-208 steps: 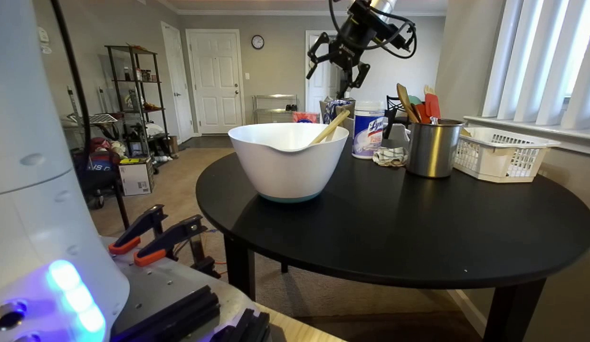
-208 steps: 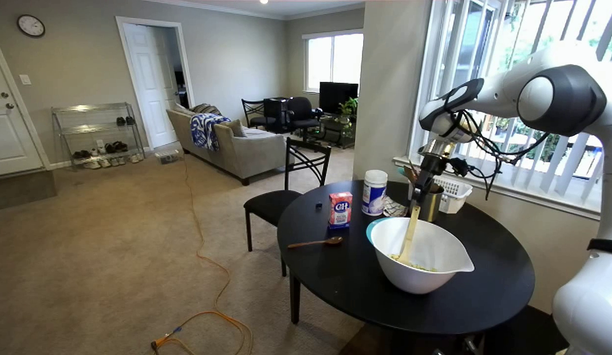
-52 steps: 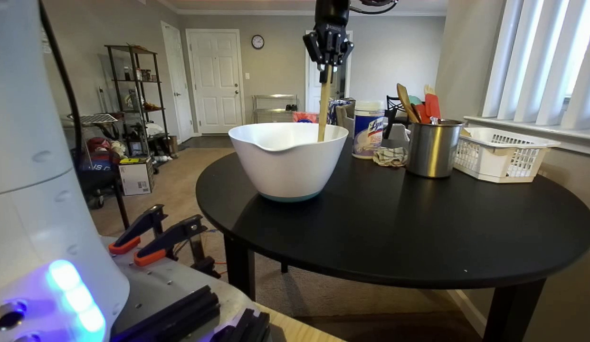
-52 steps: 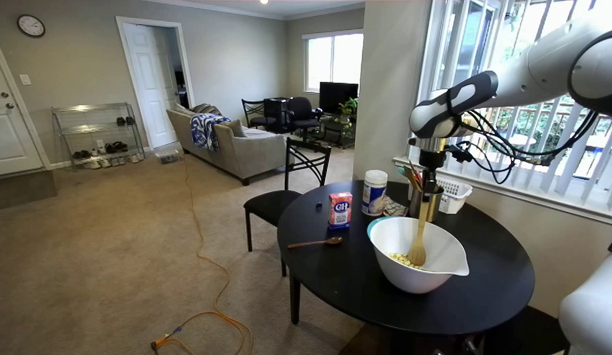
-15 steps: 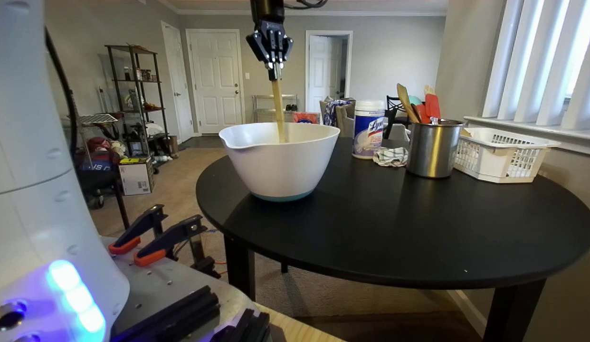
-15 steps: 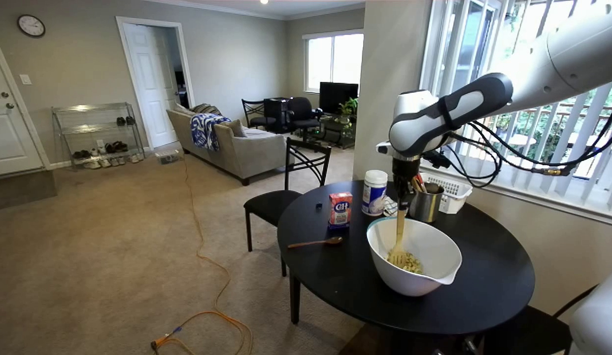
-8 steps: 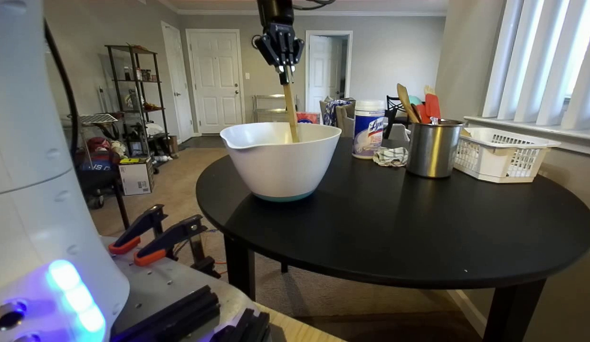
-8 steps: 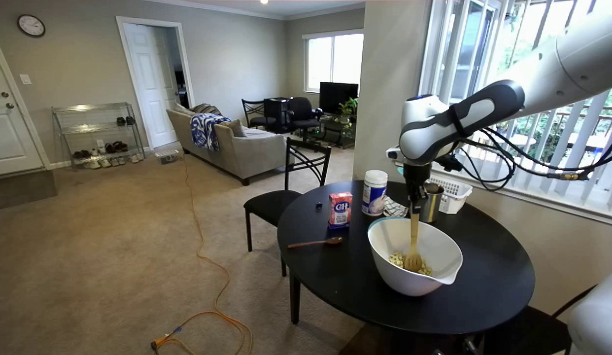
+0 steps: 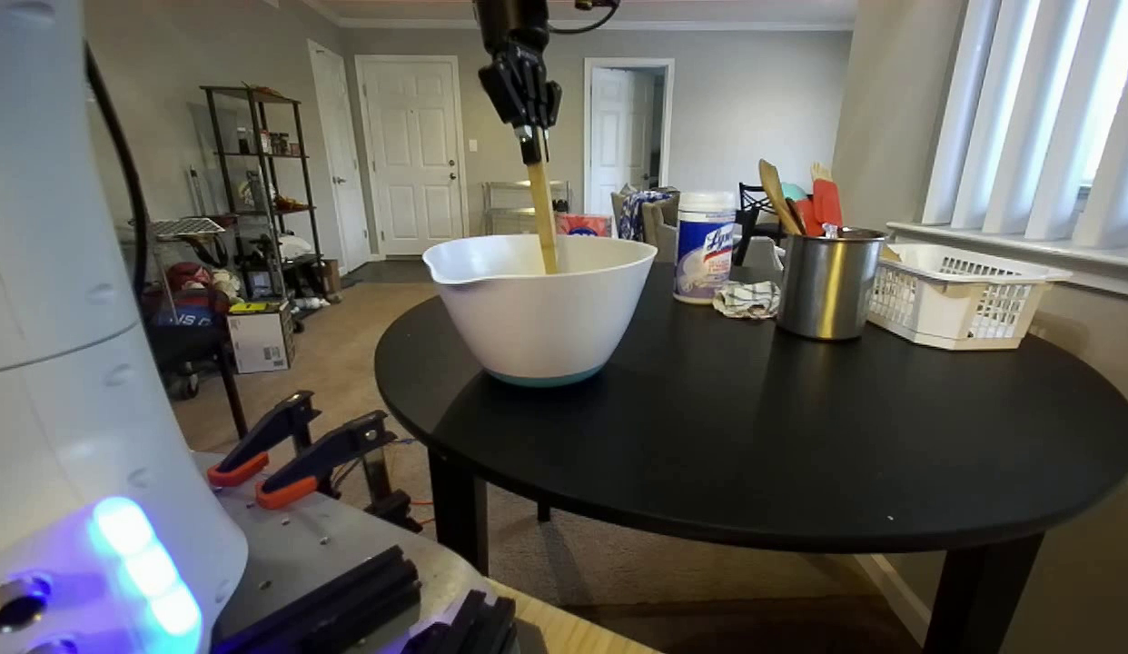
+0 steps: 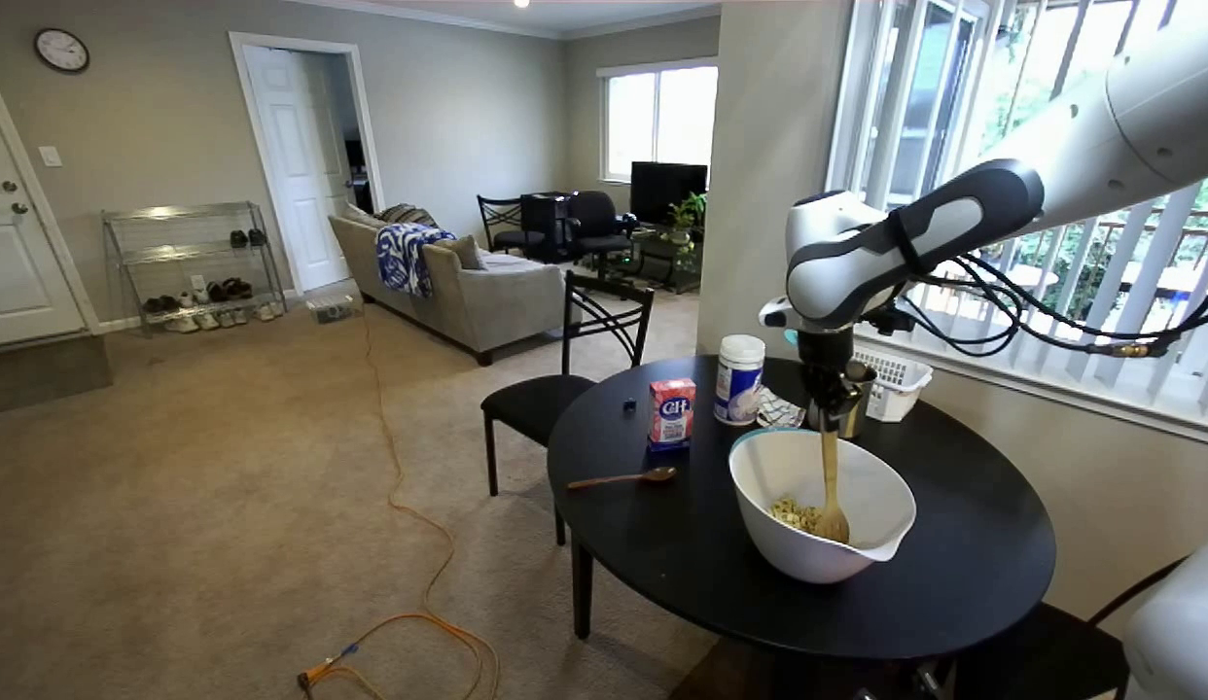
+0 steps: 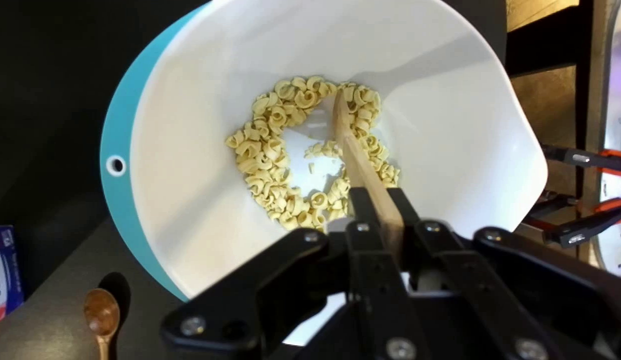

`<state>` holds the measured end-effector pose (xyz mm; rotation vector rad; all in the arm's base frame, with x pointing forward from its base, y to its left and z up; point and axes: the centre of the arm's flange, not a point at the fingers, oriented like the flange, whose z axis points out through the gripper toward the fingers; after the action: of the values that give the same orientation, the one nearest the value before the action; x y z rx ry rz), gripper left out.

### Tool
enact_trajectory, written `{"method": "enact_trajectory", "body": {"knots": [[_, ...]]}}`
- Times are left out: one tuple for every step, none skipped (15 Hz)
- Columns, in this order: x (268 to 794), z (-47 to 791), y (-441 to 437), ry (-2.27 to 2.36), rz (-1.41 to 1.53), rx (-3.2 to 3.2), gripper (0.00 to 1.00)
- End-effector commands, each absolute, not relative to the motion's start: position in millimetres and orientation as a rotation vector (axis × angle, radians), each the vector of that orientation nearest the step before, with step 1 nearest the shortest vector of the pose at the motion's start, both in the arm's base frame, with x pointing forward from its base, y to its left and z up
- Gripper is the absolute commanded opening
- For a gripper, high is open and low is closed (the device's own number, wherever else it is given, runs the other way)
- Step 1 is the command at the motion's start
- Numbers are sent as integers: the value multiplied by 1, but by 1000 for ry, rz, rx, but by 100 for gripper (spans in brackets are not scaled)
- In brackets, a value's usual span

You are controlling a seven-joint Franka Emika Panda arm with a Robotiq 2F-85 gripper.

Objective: Stir the white bowl with the wooden spoon

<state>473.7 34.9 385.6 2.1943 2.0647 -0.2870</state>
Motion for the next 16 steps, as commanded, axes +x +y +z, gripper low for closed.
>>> {"method": "enact_trajectory", "body": {"knots": [[465, 380, 34, 2257, -312, 2114, 5], [464, 380, 34, 2297, -317, 2100, 5], [464, 380, 35, 2334, -319, 2089, 5], [464, 381, 35, 2369, -317, 2079, 5], [465, 381, 38, 2409, -298, 2081, 5], [466, 382, 40, 2436, -273, 2112, 5], [466, 383, 43, 2447, -247, 2150, 5], [468, 385, 48, 2411, -225, 2228, 5], [469, 386, 50, 2380, -204, 2280, 5], [471, 387, 52, 2364, -188, 2327, 5], [472, 387, 54, 2337, -161, 2374, 5], [473, 387, 55, 2283, -140, 2422, 5], [474, 387, 56, 2223, -118, 2458, 5], [475, 387, 57, 2146, -99, 2486, 5], [477, 386, 55, 2092, -87, 2520, 5], [479, 385, 55, 2029, -74, 2557, 5]]}}
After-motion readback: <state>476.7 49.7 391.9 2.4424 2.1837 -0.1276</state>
